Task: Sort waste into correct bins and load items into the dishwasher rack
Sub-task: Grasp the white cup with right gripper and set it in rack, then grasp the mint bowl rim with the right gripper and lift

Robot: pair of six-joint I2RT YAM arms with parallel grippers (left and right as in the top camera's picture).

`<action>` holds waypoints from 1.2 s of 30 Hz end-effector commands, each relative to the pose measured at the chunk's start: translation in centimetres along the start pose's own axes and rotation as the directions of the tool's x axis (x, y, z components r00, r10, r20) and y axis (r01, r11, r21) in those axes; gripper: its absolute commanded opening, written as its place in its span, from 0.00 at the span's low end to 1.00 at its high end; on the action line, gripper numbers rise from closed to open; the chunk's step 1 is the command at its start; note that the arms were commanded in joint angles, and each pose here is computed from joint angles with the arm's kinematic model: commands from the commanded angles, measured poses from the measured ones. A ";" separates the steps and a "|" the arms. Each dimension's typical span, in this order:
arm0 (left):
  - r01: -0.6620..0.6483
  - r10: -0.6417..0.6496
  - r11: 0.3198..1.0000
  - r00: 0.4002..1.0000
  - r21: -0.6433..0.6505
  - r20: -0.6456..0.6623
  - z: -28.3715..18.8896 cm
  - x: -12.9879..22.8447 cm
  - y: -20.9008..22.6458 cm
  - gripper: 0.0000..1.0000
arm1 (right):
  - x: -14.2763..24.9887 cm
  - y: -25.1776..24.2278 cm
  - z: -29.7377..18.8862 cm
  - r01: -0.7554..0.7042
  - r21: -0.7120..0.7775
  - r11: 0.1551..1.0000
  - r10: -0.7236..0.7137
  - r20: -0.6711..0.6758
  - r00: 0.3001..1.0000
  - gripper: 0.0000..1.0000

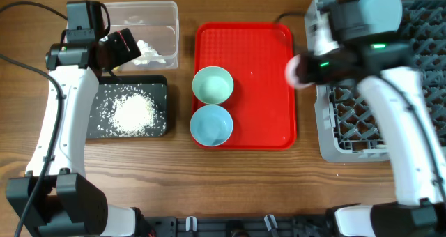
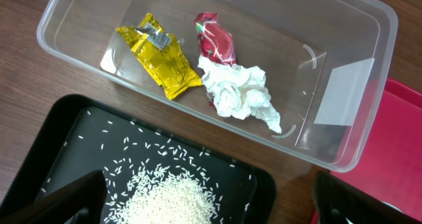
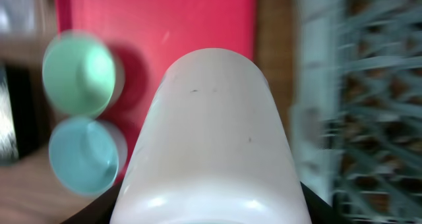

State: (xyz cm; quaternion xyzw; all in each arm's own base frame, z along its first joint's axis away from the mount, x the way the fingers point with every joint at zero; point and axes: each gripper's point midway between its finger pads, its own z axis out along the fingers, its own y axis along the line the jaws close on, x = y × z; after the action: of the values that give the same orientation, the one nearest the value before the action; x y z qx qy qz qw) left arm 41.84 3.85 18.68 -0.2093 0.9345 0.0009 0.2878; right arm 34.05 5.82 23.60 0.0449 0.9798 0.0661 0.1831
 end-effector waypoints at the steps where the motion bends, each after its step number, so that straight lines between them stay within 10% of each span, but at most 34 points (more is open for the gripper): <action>1: 0.016 -0.016 1.000 0.999 -0.005 0.028 -0.8 -0.6 0.3 1.00 | -2.1 -9.1 -2.0 -0.173 0.123 0.977 0.162 0.095 0.982 0.37; 10: 0.016 -0.016 1.000 0.999 -0.005 0.028 -0.8 -0.6 0.3 1.00 | 2.3 -31.1 -3.8 -0.682 0.269 0.680 0.632 0.256 0.731 0.33; 19: 0.016 -0.016 1.000 0.999 -0.005 0.028 -0.8 -0.6 0.3 1.00 | 4.5 -36.9 4.3 -0.760 0.264 0.593 0.754 0.150 0.640 0.33; 22: 0.016 -0.016 1.000 0.999 -0.005 0.028 -0.8 -0.6 0.3 1.00 | 4.6 -37.0 5.0 -0.762 0.263 0.592 0.759 0.135 0.637 1.00; 28: 0.016 -0.016 1.000 0.999 -0.005 0.028 -0.8 -0.6 0.3 1.00 | 0.2 -31.7 0.3 -0.699 0.141 0.701 0.667 0.215 0.713 1.00; 36: 0.016 -0.016 1.000 0.999 -0.005 0.028 -0.8 -0.6 0.3 1.00 | -4.5 -0.2 -0.8 0.009 -0.127 0.992 0.013 0.175 0.985 1.00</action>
State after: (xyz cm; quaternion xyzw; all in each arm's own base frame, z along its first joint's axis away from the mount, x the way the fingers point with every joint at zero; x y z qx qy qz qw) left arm 41.83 3.85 18.67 -0.2093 0.9346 0.0009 0.2876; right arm 37.89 -1.51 26.96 0.1153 0.9427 0.0970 0.2976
